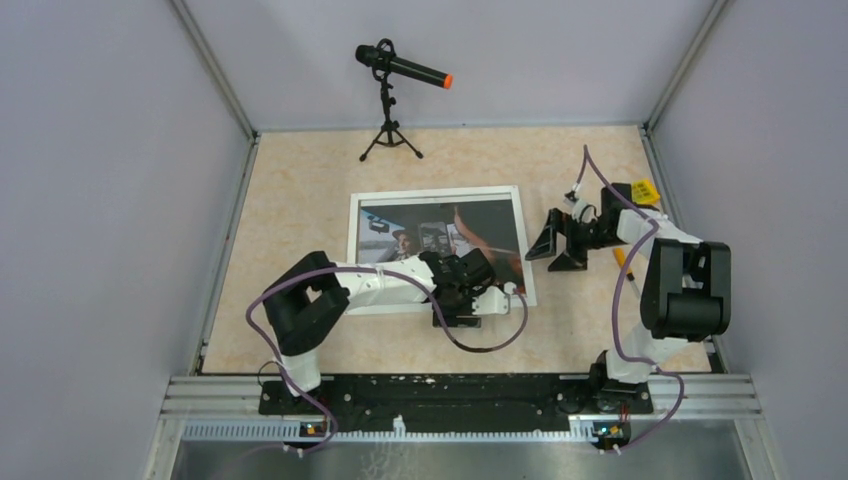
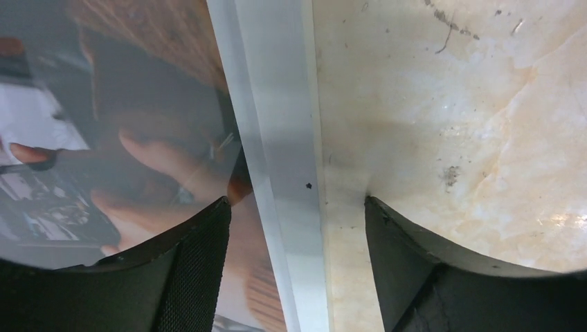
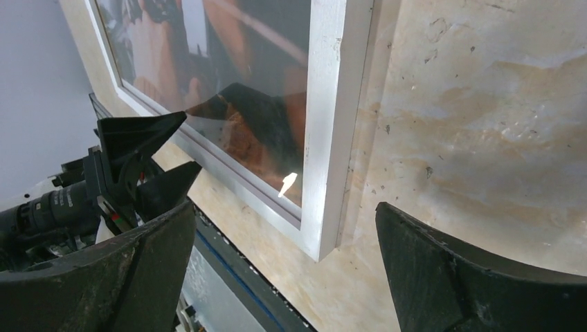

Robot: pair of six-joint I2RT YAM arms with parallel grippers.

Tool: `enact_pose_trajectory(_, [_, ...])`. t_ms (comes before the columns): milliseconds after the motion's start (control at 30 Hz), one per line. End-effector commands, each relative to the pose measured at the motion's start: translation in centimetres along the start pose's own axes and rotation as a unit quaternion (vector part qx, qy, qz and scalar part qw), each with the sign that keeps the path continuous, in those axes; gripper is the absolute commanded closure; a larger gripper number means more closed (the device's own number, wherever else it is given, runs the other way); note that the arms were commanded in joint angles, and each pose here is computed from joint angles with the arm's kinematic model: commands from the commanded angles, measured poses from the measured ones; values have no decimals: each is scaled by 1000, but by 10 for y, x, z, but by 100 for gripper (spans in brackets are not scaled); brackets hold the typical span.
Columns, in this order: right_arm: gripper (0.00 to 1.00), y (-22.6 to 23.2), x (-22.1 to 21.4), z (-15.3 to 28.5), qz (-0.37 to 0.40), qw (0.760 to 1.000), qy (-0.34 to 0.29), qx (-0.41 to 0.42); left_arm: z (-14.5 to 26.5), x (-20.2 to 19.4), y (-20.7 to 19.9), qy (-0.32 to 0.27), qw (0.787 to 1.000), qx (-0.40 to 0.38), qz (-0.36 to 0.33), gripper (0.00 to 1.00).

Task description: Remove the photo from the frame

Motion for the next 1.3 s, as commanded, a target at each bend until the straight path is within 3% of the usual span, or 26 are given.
enact_pose_trajectory(0, [1,3,3,6,18,999,-28,8,-13,6,4,17,999,42,-1,31])
enact_pose_trajectory(167, [2,-3,1,3,1,999,-32,18,-13,10,1,18,999,36,17,62])
enact_pose_trajectory(333, [2,-7,-4,2,-7,999,-20,31,21,35,4,-37,998,17,49,100])
enact_pose_trajectory(567, [3,-2,-3,-4,-32,995,-28,88,77,65,10,-155,985,26,65,100])
enact_pose_trajectory(867, [5,16,2,-14,-87,974,-23,209,103,71,8,-235,970,33,61,100])
enact_pose_trajectory(967, [14,29,0,-19,-100,964,-13,244,107,72,10,-255,965,43,45,100])
enact_pose_trajectory(1267, [59,48,-5,-10,-123,955,-15,271,105,64,12,-253,965,65,30,99])
Point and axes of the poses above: each gripper's point midway between its finger pads, its own z axis back along the fingers, its own y axis along the line the jaws close on, x = y × z, the point moved 6 cm from there along z, back along the fingers, and after that the axes turned 11 degrees about z, right-handed, at the moved point
